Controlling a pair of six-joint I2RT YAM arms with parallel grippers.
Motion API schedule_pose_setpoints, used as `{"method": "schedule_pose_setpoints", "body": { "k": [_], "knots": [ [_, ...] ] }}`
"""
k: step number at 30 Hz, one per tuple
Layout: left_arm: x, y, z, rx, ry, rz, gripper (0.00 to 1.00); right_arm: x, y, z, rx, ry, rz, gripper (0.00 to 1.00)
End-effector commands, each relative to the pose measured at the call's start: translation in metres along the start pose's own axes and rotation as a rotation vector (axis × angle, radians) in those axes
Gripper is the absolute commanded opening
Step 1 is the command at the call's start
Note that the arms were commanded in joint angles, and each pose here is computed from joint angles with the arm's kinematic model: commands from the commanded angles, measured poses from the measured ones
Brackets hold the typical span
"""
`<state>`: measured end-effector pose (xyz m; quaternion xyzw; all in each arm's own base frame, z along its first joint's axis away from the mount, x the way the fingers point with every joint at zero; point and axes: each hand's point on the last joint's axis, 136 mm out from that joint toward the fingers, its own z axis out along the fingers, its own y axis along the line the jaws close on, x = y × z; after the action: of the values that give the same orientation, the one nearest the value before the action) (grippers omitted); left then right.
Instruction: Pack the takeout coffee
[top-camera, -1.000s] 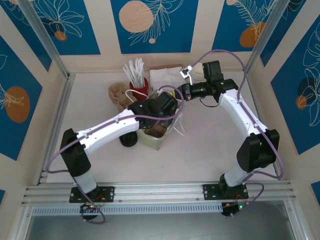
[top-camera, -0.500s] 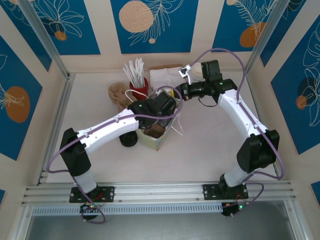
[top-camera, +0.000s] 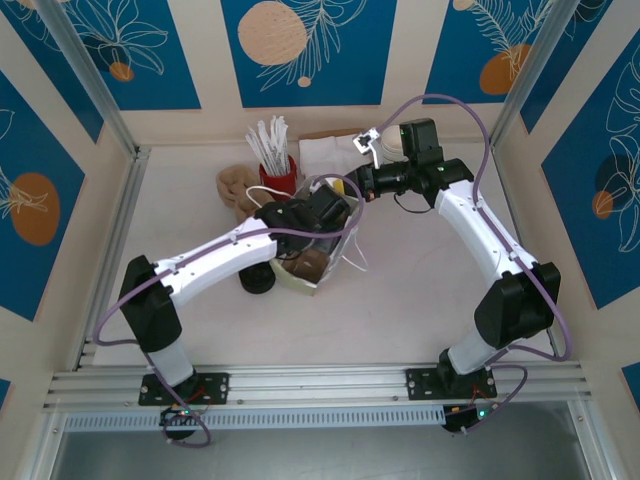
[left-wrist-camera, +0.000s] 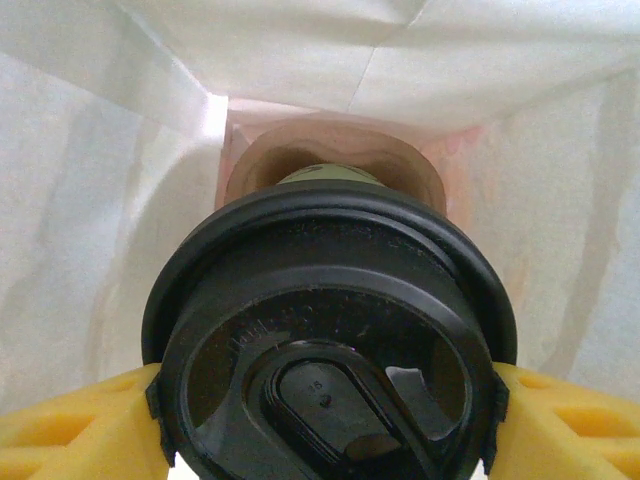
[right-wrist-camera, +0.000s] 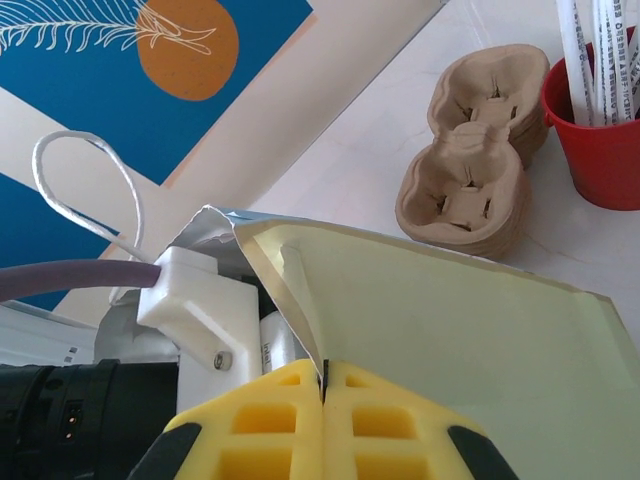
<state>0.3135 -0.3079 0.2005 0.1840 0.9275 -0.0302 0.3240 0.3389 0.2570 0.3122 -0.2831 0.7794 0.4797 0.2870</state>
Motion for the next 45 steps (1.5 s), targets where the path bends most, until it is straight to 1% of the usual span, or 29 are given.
{"method": "schedule_pose_setpoints", "body": {
  "k": [1, 17, 21, 24, 27, 31, 33, 36, 39, 42, 45],
  "knots": [
    [-0.012, 0.0, 0.003, 0.009, -0.015, -0.021, 0.72, -0.002, 0.024, -0.006, -0.068, -0.013, -0.051, 0.0],
    [-0.012, 0.013, 0.026, -0.082, 0.03, -0.012, 0.71, -0.002, 0.021, -0.002, -0.076, -0.007, -0.023, 0.0],
    [-0.012, 0.011, 0.029, -0.082, 0.035, -0.011, 0.71, -0.001, 0.02, -0.001, -0.081, -0.005, -0.012, 0.0],
    [-0.012, 0.016, 0.03, -0.112, 0.045, -0.012, 0.71, 0.0, 0.02, -0.001, -0.08, -0.004, -0.006, 0.0],
    [-0.014, 0.014, 0.031, -0.103, 0.04, -0.016, 0.71, -0.002, 0.015, -0.002, -0.074, -0.006, 0.014, 0.0],
    [-0.013, 0.014, 0.038, -0.116, 0.053, -0.013, 0.71, -0.003, 0.011, -0.003, -0.07, -0.013, 0.04, 0.0],
    [-0.013, 0.013, 0.042, -0.122, 0.065, -0.012, 0.71, -0.005, 0.008, -0.004, -0.063, -0.018, 0.061, 0.04],
    [-0.013, 0.01, 0.047, -0.109, 0.069, -0.015, 0.71, -0.008, 0.001, -0.005, -0.048, -0.031, 0.097, 0.15],
    [-0.013, 0.01, 0.052, -0.104, 0.076, -0.019, 0.71, -0.012, -0.004, -0.007, -0.033, -0.043, 0.12, 0.22],
    [-0.013, 0.009, 0.057, -0.095, 0.087, -0.024, 0.71, -0.017, -0.011, -0.011, -0.014, -0.061, 0.152, 0.33],
    [-0.014, 0.007, 0.059, -0.087, 0.096, -0.026, 0.71, -0.024, -0.016, -0.019, 0.01, -0.085, 0.176, 0.38]
  ]
}}
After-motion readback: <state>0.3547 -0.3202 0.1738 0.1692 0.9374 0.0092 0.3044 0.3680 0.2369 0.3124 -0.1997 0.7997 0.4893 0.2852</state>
